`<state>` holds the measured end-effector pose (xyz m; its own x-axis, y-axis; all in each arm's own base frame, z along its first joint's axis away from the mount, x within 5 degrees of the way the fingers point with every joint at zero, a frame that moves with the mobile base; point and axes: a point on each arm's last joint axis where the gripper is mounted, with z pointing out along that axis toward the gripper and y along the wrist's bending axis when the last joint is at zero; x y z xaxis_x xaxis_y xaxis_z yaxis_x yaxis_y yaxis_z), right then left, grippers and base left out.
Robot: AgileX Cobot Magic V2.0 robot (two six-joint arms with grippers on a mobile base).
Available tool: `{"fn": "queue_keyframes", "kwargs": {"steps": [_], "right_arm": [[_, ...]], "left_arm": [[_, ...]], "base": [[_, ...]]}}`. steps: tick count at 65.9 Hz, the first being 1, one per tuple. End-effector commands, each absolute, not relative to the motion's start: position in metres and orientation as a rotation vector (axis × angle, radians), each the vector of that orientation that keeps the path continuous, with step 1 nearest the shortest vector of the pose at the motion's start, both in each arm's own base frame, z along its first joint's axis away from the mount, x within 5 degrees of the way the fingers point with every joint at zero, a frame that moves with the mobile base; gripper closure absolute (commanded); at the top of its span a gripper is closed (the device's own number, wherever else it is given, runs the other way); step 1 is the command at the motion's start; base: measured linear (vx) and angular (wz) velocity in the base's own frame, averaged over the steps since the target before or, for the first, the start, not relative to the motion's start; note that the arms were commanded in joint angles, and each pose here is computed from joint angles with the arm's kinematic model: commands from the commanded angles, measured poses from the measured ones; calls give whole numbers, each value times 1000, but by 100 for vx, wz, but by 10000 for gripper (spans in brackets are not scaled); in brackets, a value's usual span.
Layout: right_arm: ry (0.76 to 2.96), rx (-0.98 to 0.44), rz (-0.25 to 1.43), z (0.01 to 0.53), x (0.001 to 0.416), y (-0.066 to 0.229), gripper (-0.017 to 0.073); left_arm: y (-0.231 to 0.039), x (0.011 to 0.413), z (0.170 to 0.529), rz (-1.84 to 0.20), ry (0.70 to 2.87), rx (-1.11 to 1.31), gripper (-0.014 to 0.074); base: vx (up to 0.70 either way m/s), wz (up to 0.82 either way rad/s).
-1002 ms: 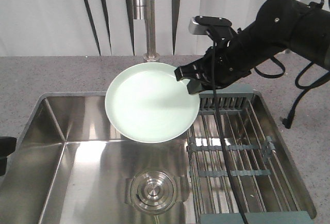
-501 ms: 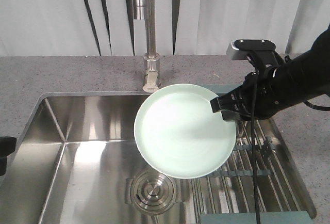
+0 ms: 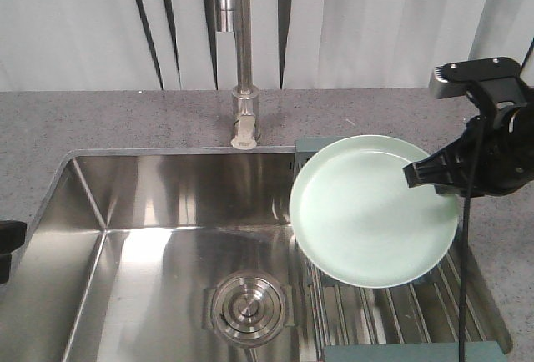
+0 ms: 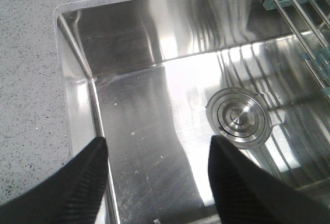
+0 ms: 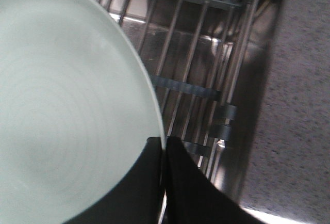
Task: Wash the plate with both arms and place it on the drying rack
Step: 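Carry the plate over the drying rack with the right gripper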
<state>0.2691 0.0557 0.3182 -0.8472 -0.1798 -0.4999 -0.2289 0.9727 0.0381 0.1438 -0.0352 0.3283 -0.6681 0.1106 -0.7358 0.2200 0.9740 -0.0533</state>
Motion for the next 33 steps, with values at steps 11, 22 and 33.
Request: {"fn": "queue_keyframes", "kwargs": {"steps": [11,22,33], "right_arm": [[2561,-213,-71,325,280,20,561],[2610,-227,-100,308,297,19,561],[2667,-245,-101,287,318,22,561]], "left_arm": [[-36,147,341,-194,2216,210,186],[-36,147,341,-194,2216,210,186],[-36,147,341,-194,2216,210,186]], "base": [[0,0],[0,0],[0,0]]}}
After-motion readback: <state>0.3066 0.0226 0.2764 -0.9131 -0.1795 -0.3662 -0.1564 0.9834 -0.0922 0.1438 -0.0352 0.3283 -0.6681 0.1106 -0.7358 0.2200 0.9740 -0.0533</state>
